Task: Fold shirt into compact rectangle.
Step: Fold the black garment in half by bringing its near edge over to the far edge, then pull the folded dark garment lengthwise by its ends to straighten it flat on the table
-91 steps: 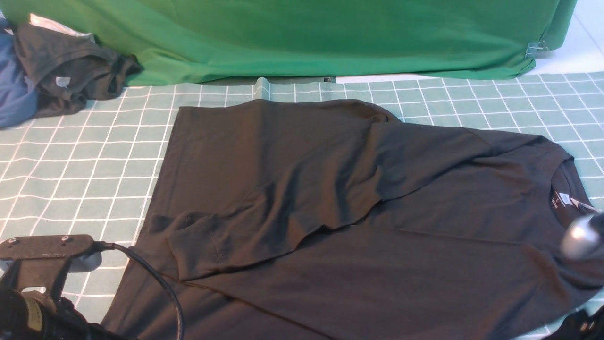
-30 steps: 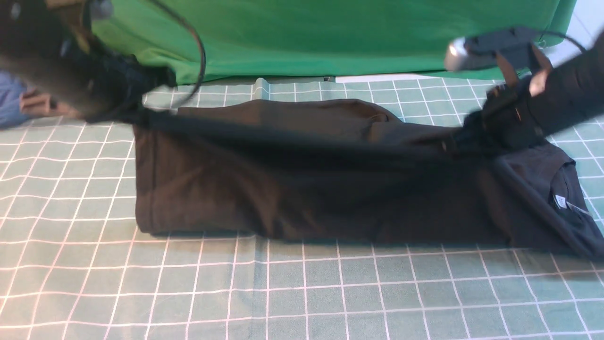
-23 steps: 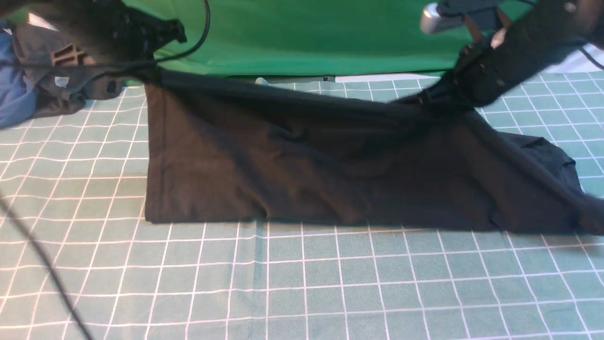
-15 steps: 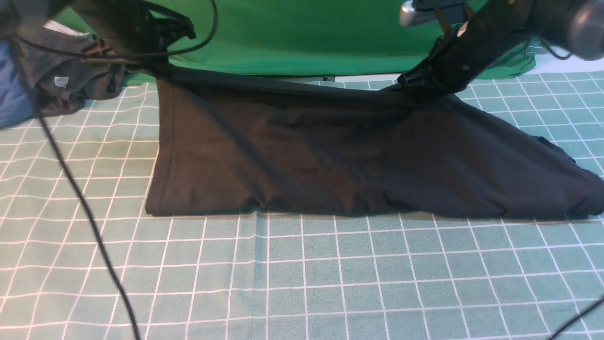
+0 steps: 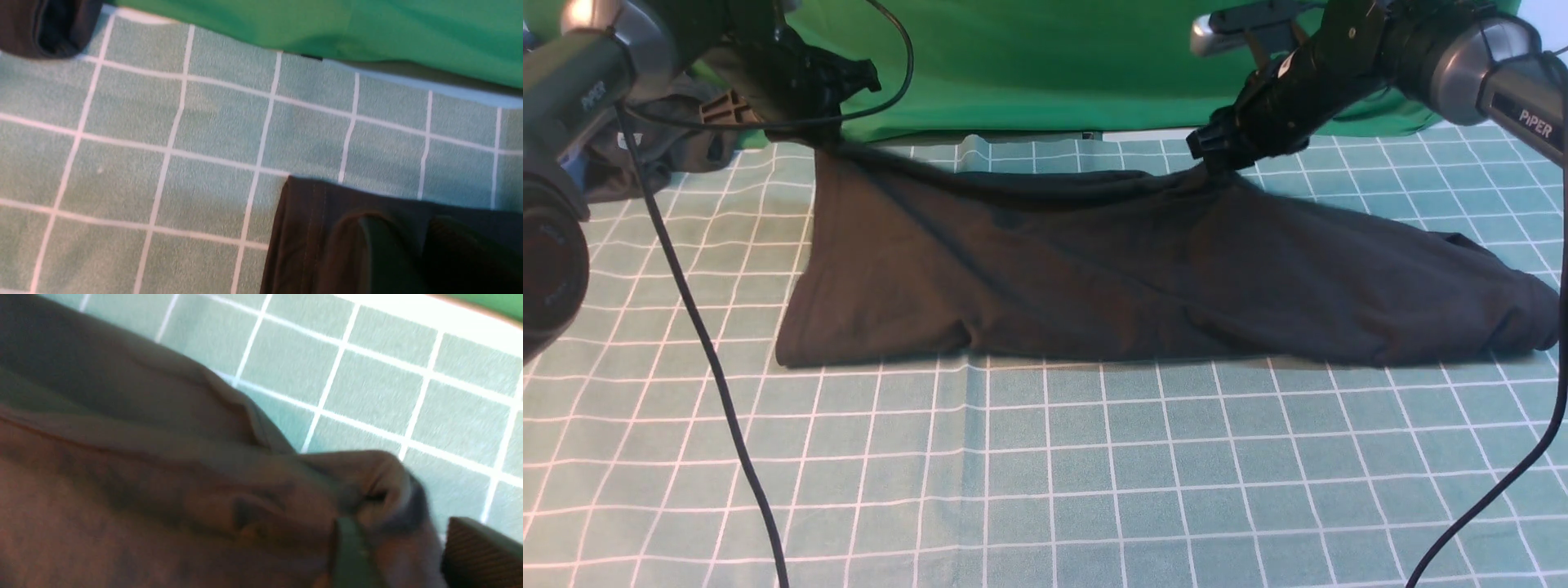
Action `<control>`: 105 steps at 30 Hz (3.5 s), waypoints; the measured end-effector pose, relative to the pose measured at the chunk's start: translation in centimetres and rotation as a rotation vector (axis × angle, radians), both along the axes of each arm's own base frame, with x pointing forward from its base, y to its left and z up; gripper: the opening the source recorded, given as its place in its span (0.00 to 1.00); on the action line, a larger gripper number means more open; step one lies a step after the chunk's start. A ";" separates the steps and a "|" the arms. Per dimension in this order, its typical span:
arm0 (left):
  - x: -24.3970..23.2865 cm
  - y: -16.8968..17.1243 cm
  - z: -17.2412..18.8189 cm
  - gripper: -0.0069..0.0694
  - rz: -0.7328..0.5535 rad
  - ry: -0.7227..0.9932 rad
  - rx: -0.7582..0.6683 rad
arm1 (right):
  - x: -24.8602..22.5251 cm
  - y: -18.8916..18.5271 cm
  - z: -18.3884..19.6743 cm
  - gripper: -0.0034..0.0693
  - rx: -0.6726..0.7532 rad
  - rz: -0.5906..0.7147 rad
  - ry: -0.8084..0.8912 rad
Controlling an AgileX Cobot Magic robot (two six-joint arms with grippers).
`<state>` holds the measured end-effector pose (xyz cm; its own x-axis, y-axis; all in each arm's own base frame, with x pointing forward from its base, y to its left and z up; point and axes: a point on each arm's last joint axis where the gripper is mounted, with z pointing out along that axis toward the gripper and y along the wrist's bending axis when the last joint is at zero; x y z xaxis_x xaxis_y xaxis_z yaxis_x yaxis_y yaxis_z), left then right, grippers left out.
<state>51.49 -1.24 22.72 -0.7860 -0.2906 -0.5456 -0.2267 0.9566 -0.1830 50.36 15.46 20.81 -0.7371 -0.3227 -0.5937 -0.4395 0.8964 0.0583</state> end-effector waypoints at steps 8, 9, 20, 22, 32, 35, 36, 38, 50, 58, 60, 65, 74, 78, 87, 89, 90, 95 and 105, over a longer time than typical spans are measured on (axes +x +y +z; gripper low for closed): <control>-1.4 0.5 5.5 0.55 0.002 -0.032 0.050 | -1.9 -2.6 8.6 0.46 -0.117 0.000 -0.012; -1.8 0.4 6.2 0.53 -0.017 -0.027 0.050 | -2.4 -3.0 9.8 0.41 -0.131 0.000 -0.013; -6.7 -0.9 7.5 0.10 -0.209 0.205 -0.011 | -7.5 -10.5 14.2 0.07 -0.150 -0.134 0.071; -8.5 -1.5 7.1 0.10 -0.234 0.241 -0.012 | -8.2 -12.7 13.1 0.07 -0.156 -0.178 0.130; -14.3 -6.2 0.1 0.10 -0.325 0.276 -0.017 | -7.8 -20.6 5.8 0.44 -0.066 -0.331 0.352; -14.2 -6.4 -3.3 0.10 -0.305 0.350 -0.034 | -6.7 -20.8 3.2 0.55 -0.049 -0.320 0.377; -14.0 -6.4 -4.2 0.10 -0.299 0.368 -0.034 | -6.3 -20.9 2.3 0.56 -0.044 -0.323 0.378; -13.7 -6.4 -5.7 0.10 -0.294 0.387 -0.033 | -5.5 -20.8 0.9 0.58 -0.036 -0.328 0.371; -13.2 -6.5 -7.5 0.10 -0.282 0.413 -0.035 | -4.1 -20.3 -2.7 0.59 -0.040 -0.310 0.358; -13.2 -6.5 -7.5 0.10 -0.282 0.413 -0.036 | -3.9 -20.3 -4.7 0.41 -0.040 -0.306 0.407; -13.2 -6.5 -7.5 0.10 -0.282 0.413 -0.036 | -3.9 -20.3 -4.7 0.28 -0.042 -0.302 0.406; -13.2 -6.5 -7.5 0.10 -0.282 0.416 -0.036 | -3.5 -20.5 -3.2 0.10 -0.068 -0.284 0.389; -13.2 -6.5 -7.5 0.10 -0.282 0.417 -0.036 | -2.3 -21.2 0.2 0.10 -0.082 -0.323 0.302; -13.2 -6.5 -7.5 0.10 -0.282 0.417 -0.036 | -1.9 -21.4 -0.3 0.10 -0.082 -0.330 0.287; -13.3 -6.5 -7.2 0.10 -0.287 0.409 -0.031 | -1.1 -22.7 -1.6 0.50 -0.142 -0.365 0.227; -13.5 -6.4 -6.4 0.10 -0.291 0.395 -0.026 | -1.3 -22.6 -0.8 0.56 -0.136 -0.376 0.229; -13.6 -6.3 -5.8 0.10 -0.291 0.382 -0.022 | -1.4 -22.6 -0.4 0.55 -0.133 -0.379 0.236; -14.9 -5.4 -0.3 0.10 -0.253 0.272 0.036 | -3.6 -22.1 5.2 0.29 -0.106 -0.403 0.252; -15.0 -0.8 1.3 0.11 -0.066 0.258 -0.009 | -10.4 -20.6 15.5 0.08 -0.057 -0.385 0.105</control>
